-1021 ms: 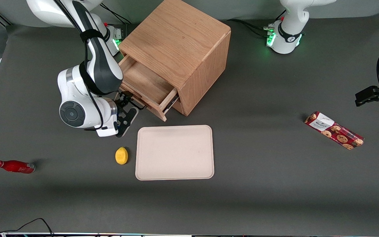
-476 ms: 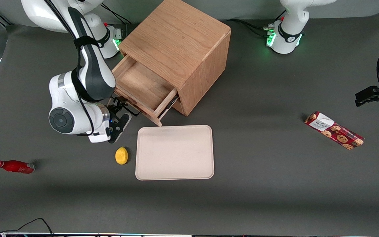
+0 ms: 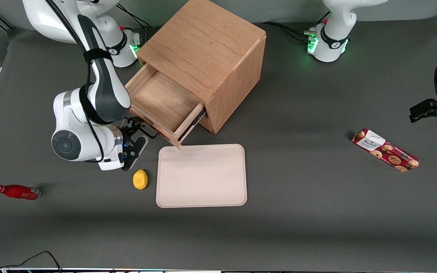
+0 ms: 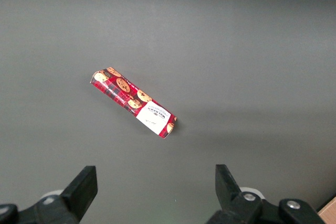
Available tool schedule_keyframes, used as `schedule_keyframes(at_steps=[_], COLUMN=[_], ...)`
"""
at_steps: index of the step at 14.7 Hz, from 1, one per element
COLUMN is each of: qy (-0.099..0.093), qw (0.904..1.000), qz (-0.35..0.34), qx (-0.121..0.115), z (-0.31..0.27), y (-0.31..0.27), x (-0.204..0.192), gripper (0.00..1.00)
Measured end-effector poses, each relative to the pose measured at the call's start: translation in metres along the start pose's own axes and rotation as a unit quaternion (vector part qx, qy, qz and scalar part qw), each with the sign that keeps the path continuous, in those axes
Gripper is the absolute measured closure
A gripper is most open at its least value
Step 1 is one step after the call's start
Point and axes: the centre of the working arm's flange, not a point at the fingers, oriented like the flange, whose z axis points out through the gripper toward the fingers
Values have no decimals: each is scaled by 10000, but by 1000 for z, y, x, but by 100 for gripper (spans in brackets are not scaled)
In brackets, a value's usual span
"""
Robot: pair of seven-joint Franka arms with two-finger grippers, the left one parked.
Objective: Open upper drawer
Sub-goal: 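Pull the upper drawer handle outward from the cabinet with the right gripper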
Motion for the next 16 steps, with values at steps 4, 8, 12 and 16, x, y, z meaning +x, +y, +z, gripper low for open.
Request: schedule_keyframes(at_steps=[4,8,12,16], qy=[39,94,88,115], qw=[10000,9999,9999,9998], qz=[-50,-47,-121,-128], qx=[-9,-51,-60,-67], z=[-3,-10,-9,-10], y=[11,20,27,42], x=[-5,-11,-12,-19], gripper=[0,0,0,0])
